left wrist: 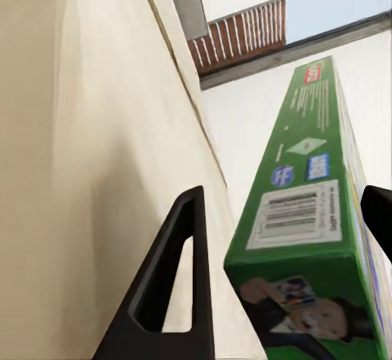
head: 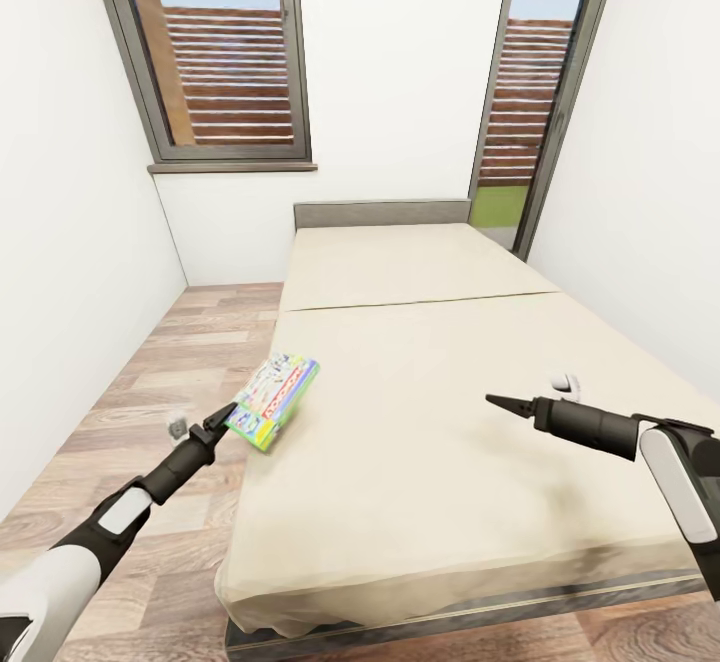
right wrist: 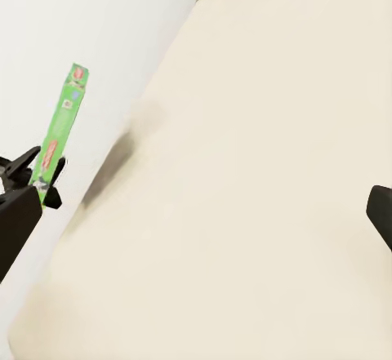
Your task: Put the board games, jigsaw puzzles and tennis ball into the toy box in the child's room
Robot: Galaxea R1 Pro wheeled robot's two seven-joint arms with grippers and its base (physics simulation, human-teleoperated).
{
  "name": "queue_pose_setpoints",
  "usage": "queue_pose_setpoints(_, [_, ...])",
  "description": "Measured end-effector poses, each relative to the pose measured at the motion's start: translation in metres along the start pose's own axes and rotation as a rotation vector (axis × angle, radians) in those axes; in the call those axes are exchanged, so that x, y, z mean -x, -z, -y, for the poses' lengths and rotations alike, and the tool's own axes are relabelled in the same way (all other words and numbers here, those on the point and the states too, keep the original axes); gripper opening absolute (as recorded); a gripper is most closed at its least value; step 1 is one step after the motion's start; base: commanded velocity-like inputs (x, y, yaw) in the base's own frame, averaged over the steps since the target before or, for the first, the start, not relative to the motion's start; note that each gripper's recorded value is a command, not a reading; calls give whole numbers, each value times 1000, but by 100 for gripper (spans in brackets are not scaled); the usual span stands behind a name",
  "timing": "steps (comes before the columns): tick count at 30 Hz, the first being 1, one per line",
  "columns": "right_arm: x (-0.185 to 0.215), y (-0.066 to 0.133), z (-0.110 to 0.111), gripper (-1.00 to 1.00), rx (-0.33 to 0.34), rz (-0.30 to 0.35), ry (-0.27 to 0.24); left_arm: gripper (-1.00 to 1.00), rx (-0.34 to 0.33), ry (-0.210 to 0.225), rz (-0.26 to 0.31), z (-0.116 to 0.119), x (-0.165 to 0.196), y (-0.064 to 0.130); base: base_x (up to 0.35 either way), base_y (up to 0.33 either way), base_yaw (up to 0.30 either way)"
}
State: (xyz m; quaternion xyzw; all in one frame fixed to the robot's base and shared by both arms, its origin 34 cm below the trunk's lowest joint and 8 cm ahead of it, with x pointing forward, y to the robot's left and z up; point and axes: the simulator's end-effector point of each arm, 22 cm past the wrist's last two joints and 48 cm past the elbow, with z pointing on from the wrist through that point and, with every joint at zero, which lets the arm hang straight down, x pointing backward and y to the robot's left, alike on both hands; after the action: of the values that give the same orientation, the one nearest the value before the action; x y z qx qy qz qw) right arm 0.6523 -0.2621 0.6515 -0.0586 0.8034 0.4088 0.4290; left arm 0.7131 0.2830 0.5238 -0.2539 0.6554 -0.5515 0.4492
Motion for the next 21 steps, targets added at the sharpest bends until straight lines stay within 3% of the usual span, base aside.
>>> queue_pose_setpoints(10, [-2,0,-4,100,10,8,27,-100,-136,-25,-45,42,-9,0,0,0,0])
queue_pose_setpoints(18, [3,0,-24,100,37,8,75,-100,-143,-83,-108,76,-35,0,0,0,0])
queue_pose_setpoints(21, [2,0,-30,100,44,7,85,-100,-163,-107,-140,112,-44,-3,0,0,0])
